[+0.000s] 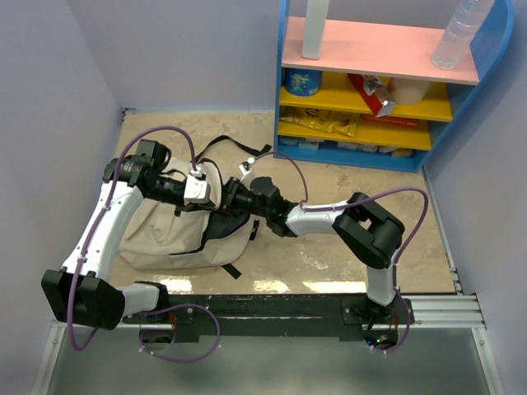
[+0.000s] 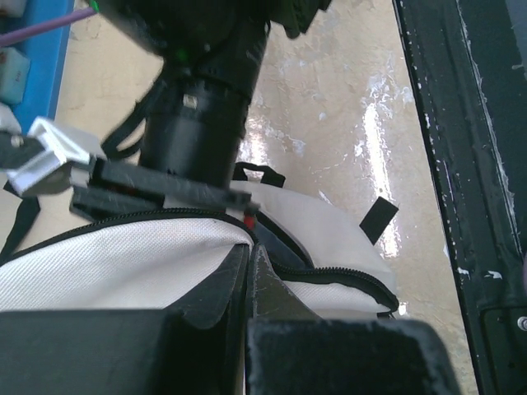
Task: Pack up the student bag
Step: Place the book in the student bag.
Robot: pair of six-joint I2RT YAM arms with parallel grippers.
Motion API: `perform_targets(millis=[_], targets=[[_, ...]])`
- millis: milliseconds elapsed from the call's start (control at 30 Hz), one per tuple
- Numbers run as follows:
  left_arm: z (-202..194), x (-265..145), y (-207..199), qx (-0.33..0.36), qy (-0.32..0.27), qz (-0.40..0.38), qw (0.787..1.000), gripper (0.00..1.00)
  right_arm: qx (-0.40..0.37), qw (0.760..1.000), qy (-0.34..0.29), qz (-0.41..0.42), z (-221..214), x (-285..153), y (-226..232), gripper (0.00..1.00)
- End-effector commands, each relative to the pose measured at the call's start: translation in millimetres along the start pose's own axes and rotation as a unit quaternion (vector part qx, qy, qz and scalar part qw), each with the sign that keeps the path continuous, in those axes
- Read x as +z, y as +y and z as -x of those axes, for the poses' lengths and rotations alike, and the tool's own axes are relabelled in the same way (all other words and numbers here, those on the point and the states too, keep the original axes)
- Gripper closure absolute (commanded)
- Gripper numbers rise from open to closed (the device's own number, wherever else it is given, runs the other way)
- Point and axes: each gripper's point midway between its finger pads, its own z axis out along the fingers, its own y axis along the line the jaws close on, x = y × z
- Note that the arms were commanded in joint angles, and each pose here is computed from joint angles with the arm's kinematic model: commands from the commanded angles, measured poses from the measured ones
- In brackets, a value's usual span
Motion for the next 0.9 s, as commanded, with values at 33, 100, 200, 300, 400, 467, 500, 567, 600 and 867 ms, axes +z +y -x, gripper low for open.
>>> perform_targets(millis=[33,100,200,300,400,467,500,567,600,867], targets=[[42,1,-14,0.015,-0.077,-0.017,0.997,1.00,-0.057,0.995,-0.050,0.070,-6,35,63,1.00],[44,-1,-14,0.018,-0.077,-0.015,0.997,1.00,-0.074,0.994,-0.039,0.065,-20,45,64,1.00],[45,-1,-14,0.022,-0.078,-0.013,0.997,1.00,-0.105,0.994,-0.025,0.025,-35,55,52,0.71],[46,-2,-14,0.024,-0.077,-0.012,0.997,1.00,-0.112,0.994,-0.017,0.003,-37,48,35,0.48],[45,-2,-15,0.024,-0.075,-0.011,0.997,1.00,-0.147,0.988,-0.028,-0.026,-23,20,20,0.37],[42,-1,-16,0.025,-0.073,-0.013,0.997,1.00,-0.189,0.979,-0.030,-0.067,-18,-1,-5,0.35],[41,0,-17,0.025,-0.073,-0.014,0.997,1.00,-0.204,0.976,-0.040,-0.070,-10,-12,0,0.34],[37,2,-18,0.022,-0.074,-0.017,0.997,1.00,-0.241,0.965,-0.030,-0.098,-9,-26,-19,0.30],[37,3,-17,0.017,-0.076,-0.019,0.997,1.00,-0.248,0.962,-0.024,-0.114,-10,-31,-28,0.24],[42,2,-16,0.005,-0.084,-0.021,0.996,1.00,-0.314,0.931,0.027,-0.185,-13,-27,-80,0.31]])
